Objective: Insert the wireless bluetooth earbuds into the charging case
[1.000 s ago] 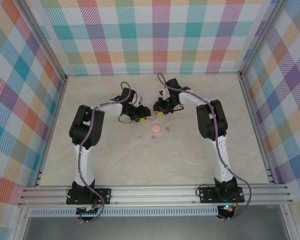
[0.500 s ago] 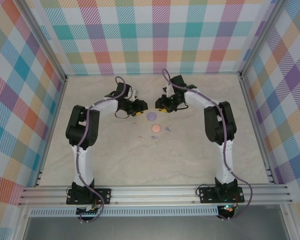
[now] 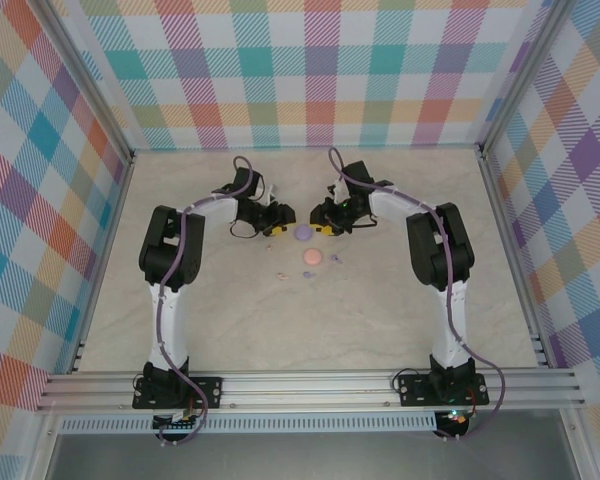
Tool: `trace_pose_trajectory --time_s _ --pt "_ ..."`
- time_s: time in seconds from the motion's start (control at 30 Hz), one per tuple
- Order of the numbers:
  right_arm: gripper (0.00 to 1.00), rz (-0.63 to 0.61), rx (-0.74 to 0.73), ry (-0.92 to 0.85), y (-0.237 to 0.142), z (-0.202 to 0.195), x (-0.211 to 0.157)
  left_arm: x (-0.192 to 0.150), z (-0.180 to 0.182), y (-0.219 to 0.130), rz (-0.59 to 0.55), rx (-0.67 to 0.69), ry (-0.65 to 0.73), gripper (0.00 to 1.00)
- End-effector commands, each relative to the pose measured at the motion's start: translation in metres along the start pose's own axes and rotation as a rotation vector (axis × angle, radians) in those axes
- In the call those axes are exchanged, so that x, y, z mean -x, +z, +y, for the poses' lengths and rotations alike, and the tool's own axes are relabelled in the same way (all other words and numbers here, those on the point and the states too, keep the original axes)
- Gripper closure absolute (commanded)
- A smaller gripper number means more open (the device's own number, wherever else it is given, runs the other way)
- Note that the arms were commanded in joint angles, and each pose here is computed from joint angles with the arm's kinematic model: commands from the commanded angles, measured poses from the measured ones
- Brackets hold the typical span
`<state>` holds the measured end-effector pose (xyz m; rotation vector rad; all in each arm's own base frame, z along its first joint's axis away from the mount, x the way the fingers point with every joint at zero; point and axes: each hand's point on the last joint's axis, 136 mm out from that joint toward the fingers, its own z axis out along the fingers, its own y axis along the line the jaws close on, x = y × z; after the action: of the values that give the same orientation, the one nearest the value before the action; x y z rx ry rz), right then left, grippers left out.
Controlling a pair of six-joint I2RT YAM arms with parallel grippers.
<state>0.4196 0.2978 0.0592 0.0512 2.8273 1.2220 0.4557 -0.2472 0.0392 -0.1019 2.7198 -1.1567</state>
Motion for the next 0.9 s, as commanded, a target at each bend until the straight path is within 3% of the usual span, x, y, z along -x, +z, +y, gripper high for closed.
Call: trace_pose_trajectory --time_s 0.0,0.87 --pt "0.66 0.035 0.025 0.029 0.016 -0.002 -0.003 -0.004 -0.005 0.003 0.039 -0.039 0.001 0.55" --pt "0.76 0.071 -0.025 0.044 0.035 -0.020 -0.003 -0.036 -0.008 0.012 0.113 -0.072 -0.040 0.55"
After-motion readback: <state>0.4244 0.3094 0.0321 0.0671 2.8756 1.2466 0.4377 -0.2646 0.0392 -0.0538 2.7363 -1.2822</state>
